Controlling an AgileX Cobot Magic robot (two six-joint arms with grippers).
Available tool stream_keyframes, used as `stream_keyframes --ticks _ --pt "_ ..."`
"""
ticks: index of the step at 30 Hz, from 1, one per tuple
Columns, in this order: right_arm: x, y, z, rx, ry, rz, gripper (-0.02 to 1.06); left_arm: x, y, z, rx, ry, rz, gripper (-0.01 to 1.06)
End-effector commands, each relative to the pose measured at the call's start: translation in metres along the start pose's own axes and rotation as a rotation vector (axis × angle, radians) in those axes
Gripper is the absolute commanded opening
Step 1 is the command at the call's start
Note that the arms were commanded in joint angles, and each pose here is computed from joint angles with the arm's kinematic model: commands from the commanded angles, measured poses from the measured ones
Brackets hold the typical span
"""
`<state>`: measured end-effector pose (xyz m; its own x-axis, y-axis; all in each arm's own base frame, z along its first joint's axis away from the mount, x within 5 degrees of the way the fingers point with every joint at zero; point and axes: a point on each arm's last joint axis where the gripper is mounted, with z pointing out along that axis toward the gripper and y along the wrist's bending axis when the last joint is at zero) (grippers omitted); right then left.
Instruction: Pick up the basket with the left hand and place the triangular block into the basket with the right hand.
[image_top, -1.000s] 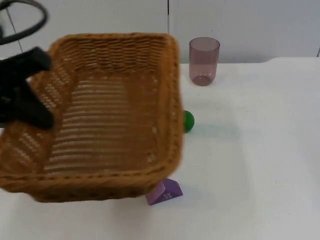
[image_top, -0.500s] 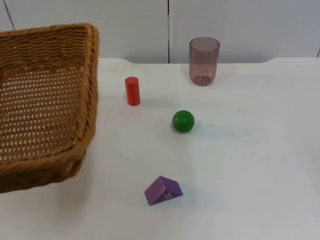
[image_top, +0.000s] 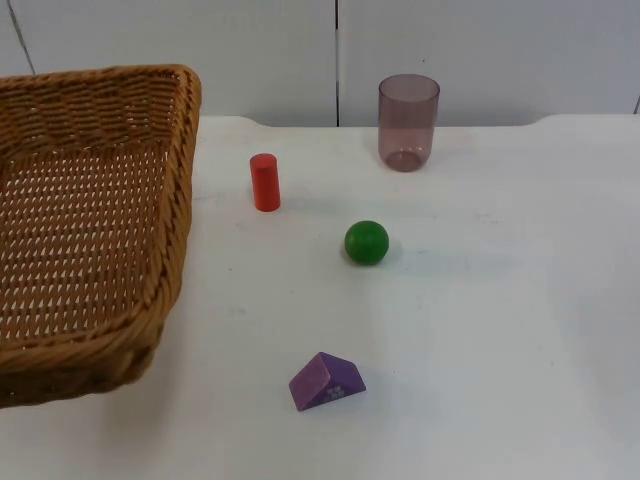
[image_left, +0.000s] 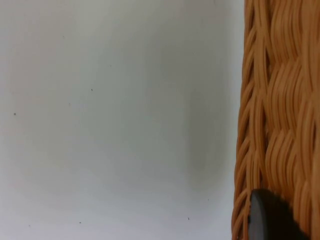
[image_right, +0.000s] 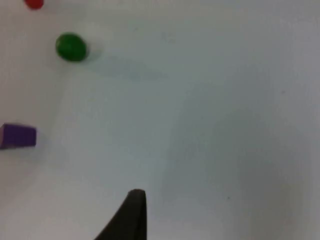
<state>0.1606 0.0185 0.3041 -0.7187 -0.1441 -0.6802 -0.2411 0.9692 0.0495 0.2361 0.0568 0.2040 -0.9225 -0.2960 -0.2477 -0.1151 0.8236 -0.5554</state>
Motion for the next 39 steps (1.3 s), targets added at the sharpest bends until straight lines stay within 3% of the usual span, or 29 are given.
stream_keyframes --ticks 1,6,7,10,11,15,19,24,31,39 --pt "-0.005 0.005 0.01 -0.064 0.046 -0.055 1.05 0.0 -0.004 -0.003 0.025 -0.014 -0.009 0.0" --pt "-0.027 0.035 0.04 -0.156 0.143 -0.258 1.04 0.0 -0.003 -0.002 0.025 -0.011 -0.012 0.0" --pt "-0.027 0.035 0.04 -0.156 0.143 -0.258 1.04 0.0 -0.003 -0.002 0.025 -0.011 -0.012 0.0" --pt "-0.039 0.075 0.062 -0.22 0.188 -0.536 1.01 0.0 -0.003 -0.002 0.025 -0.011 -0.012 0.0" --pt "-0.039 0.075 0.062 -0.22 0.188 -0.536 1.01 0.0 -0.003 -0.002 0.025 -0.011 -0.012 0.0" --pt "-0.043 0.125 0.087 -0.318 0.193 -0.815 1.0 0.0 -0.003 -0.002 0.025 -0.011 -0.012 0.0" --pt "-0.041 0.157 0.111 -0.382 0.227 -0.963 1.0 0.001 -0.003 -0.003 0.028 -0.006 -0.011 0.0" --pt "-0.037 0.182 0.146 -0.42 0.26 -1.07 1.0 0.001 -0.003 -0.003 0.027 0.001 -0.01 0.0" --pt "-0.024 0.191 0.192 -0.443 0.284 -1.201 1.0 0.002 -0.003 -0.003 0.018 0.005 -0.013 0.0" --pt "-0.015 0.196 0.223 -0.438 0.25 -1.254 1.0 0.002 -0.003 -0.003 0.018 0.011 -0.014 0.0"
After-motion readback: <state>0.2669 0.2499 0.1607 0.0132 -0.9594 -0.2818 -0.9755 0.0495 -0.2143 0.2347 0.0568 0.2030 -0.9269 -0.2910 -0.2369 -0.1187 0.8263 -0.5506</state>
